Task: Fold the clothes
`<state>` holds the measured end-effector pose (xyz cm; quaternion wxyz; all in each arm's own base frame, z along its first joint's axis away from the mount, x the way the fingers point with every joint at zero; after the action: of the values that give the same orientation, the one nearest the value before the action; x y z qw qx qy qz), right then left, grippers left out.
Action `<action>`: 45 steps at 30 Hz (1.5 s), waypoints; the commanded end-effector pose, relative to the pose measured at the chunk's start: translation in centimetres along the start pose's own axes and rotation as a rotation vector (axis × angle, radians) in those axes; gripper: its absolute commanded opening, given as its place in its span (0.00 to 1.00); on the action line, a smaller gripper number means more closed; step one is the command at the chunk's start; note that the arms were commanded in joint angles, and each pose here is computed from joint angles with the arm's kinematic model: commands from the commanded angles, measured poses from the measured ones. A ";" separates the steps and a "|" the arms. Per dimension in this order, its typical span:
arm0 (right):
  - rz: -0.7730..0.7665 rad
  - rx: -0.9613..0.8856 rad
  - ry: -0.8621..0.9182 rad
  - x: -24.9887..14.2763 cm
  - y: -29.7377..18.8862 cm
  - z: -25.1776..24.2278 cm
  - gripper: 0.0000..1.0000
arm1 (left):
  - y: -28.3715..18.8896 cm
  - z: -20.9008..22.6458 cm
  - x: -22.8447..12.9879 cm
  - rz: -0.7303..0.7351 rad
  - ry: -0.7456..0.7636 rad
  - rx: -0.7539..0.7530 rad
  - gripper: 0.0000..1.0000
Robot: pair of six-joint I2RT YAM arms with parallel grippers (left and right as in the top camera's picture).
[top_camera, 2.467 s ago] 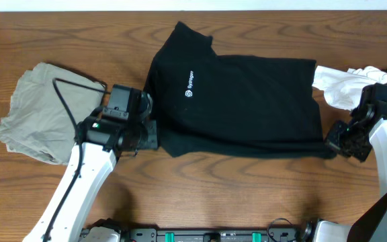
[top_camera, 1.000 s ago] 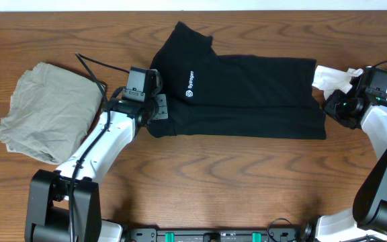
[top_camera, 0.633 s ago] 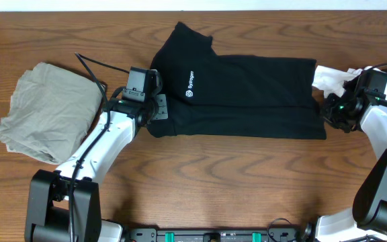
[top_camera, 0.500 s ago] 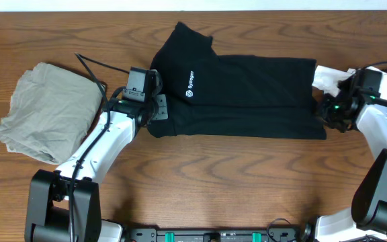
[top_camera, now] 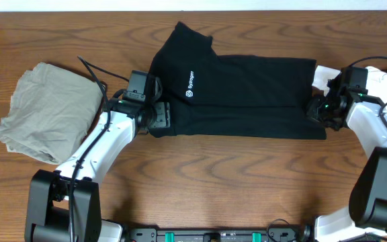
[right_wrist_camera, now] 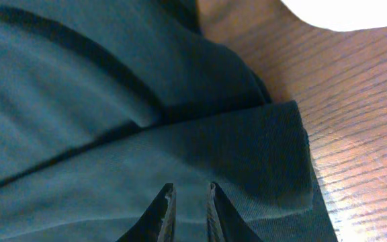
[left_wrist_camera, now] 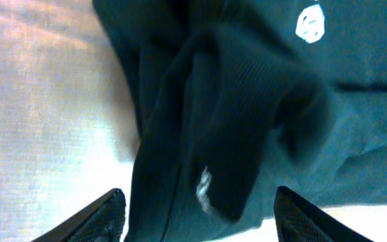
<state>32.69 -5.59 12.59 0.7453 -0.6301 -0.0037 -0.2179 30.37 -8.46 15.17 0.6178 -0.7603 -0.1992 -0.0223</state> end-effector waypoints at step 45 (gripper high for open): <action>0.270 -0.050 0.011 -3.6 8.4 -1.7 0.08 | -1.0 -0.7 1.0 -0.085 0.007 -0.056 0.42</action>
<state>34.34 -5.75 8.82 0.7593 -0.6219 0.0258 -0.1900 30.72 -8.75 17.34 0.5862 -0.7750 -0.2283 -0.0605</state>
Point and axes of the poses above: each gripper's point midway between its finger pads, its own y axis out along the fingers, its own z axis along the line the jaws close on, x = y × z, the point moved 10 cm from there along -y, back along the fingers, and after that the axes turned 11 degrees about -y, right-handed, at the moved point
